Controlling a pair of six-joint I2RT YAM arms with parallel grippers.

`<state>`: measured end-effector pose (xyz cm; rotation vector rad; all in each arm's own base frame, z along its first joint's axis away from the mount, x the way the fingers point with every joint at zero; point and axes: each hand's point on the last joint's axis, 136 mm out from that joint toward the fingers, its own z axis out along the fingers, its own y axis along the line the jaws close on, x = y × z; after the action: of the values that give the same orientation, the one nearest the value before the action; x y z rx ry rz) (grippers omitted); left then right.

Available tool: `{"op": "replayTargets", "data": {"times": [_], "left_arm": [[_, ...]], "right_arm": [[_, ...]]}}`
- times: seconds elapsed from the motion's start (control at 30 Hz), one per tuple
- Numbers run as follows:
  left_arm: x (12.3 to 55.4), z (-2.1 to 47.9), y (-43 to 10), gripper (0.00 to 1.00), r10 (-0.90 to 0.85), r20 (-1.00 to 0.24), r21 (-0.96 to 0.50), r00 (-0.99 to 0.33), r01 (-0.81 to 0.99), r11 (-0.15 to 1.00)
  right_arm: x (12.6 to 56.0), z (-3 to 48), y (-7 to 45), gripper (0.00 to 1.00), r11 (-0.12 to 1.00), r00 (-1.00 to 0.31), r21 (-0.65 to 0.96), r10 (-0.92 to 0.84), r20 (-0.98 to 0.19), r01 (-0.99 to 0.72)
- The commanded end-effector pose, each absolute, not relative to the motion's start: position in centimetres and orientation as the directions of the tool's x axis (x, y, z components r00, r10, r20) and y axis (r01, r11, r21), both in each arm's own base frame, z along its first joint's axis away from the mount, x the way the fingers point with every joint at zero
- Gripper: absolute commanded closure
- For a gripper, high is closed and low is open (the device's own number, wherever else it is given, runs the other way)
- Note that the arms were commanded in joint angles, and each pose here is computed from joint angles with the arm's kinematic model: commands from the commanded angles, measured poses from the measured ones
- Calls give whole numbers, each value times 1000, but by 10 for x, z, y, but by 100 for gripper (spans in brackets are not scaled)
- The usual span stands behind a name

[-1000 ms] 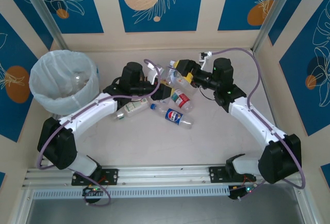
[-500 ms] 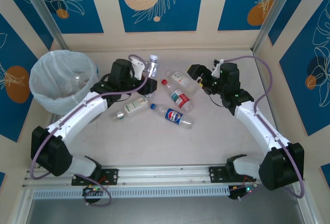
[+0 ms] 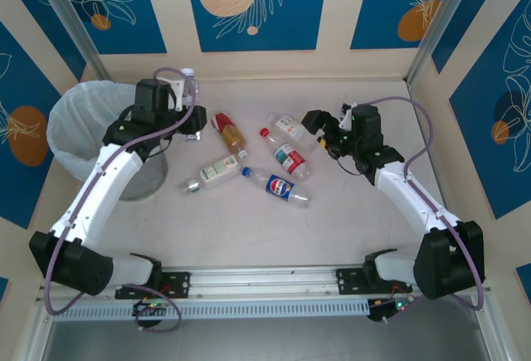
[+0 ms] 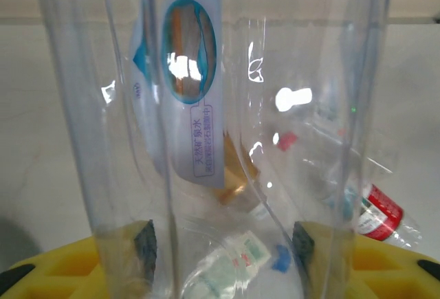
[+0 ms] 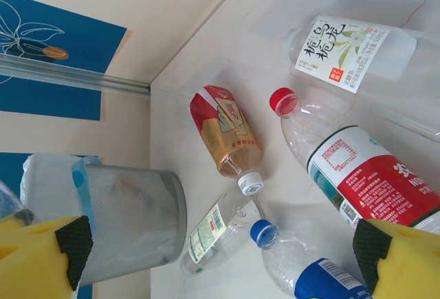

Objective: Put the plastic bottles in the bin

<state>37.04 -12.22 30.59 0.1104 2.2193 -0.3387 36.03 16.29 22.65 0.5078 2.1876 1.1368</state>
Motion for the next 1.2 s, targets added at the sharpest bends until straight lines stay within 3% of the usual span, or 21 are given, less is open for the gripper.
{"op": "replayTargets", "data": {"times": [0.0,0.2,0.47,1.17], "left_arm": [[369,346,-78,46,-26,-831,-65,-556,50,997],[379,380,-17,46,13,-878,122,-478,-198,973],[386,370,43,46,-10,-852,229,-523,-390,892],[393,271,74,41,-303,-724,-44,-620,-396,917]], "right_arm": [[359,227,167,0,551,-750,833,571,-335,47],[360,227,169,0,550,-752,834,568,-335,44],[359,229,166,0,571,-746,820,565,-354,43],[360,228,167,1,589,-749,808,552,-367,39]]}}
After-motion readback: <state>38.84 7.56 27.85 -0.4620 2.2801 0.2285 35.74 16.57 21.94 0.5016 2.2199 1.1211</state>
